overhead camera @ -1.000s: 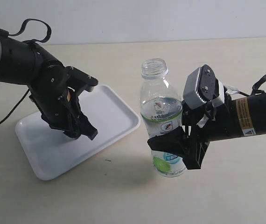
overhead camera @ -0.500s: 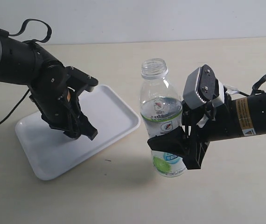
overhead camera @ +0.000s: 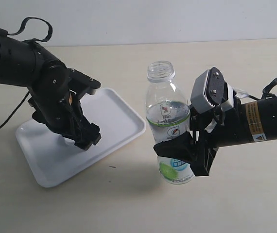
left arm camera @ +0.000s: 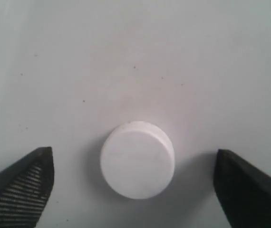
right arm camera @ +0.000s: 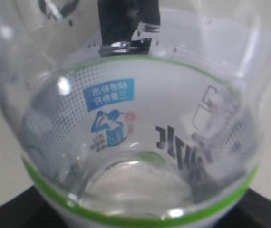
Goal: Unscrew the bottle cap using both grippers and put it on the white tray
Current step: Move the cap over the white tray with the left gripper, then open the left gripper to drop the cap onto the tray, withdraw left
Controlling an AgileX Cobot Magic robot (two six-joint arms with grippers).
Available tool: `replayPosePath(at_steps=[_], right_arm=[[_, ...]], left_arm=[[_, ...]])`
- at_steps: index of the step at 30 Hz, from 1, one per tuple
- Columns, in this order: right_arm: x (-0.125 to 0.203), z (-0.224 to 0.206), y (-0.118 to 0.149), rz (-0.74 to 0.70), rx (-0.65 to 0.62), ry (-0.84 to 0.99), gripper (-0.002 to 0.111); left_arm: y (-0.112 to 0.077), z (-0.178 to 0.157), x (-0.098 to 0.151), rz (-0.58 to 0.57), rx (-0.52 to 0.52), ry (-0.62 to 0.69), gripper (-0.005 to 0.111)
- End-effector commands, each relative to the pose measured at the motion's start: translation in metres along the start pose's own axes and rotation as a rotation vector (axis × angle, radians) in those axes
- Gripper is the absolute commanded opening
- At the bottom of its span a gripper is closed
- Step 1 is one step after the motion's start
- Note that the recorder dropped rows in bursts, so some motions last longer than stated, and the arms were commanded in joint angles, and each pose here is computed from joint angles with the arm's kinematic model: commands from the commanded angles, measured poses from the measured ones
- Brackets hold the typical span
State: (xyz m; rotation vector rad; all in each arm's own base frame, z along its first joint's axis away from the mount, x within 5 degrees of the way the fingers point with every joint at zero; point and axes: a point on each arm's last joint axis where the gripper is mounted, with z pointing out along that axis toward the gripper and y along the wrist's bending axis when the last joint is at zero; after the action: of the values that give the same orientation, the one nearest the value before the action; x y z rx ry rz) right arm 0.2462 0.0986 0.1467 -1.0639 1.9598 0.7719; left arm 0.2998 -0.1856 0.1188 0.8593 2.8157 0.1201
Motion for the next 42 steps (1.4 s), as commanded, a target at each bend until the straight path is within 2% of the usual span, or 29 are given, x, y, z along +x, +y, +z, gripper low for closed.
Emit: replayPosePath(at_steps=[1,4,9,13,16,19,23,32,42], right_arm=[[-0.006,-0.001,0.001,-0.001,-0.008,-0.038,0.000],[-0.006,-0.001,0.000,-0.005,0.033,-0.073,0.000],[0.008,-0.008,0.000,0.018,0.231,-0.188,0.000],[0.012,-0.010,0.011,-0.014,0.202,-0.246,0.000],[0.014,-0.010,0.014,-0.076,0.200,-0.239,0.000],[0.014,-0.011,0.018,-0.115,0.194,-0.276,0.000],[0.018,-0.006,0.017,-0.095,0.165,-0.296,0.000],[0.029,0.002,0.014,-0.073,0.152,-0.276,0.000],[0.036,0.007,0.012,-0.054,0.156,-0.267,0.000]], left_arm=[[0.001,-0.007,0.002,-0.030,0.000,0.007,0.088],[0.002,-0.021,0.000,-0.050,0.013,-0.035,0.088],[0.006,-0.061,-0.007,-0.090,0.037,-0.195,0.088],[0.006,-0.082,-0.010,-0.126,0.070,-0.292,0.088],[0.005,-0.088,-0.007,-0.147,0.091,-0.314,0.088],[0.003,-0.091,0.005,-0.155,0.114,-0.420,0.088],[0.003,-0.099,0.025,-0.148,0.126,-0.524,0.088],[0.006,-0.128,0.060,-0.160,0.133,-0.608,0.088],[0.010,-0.171,0.094,-0.216,0.173,-0.778,0.088]])
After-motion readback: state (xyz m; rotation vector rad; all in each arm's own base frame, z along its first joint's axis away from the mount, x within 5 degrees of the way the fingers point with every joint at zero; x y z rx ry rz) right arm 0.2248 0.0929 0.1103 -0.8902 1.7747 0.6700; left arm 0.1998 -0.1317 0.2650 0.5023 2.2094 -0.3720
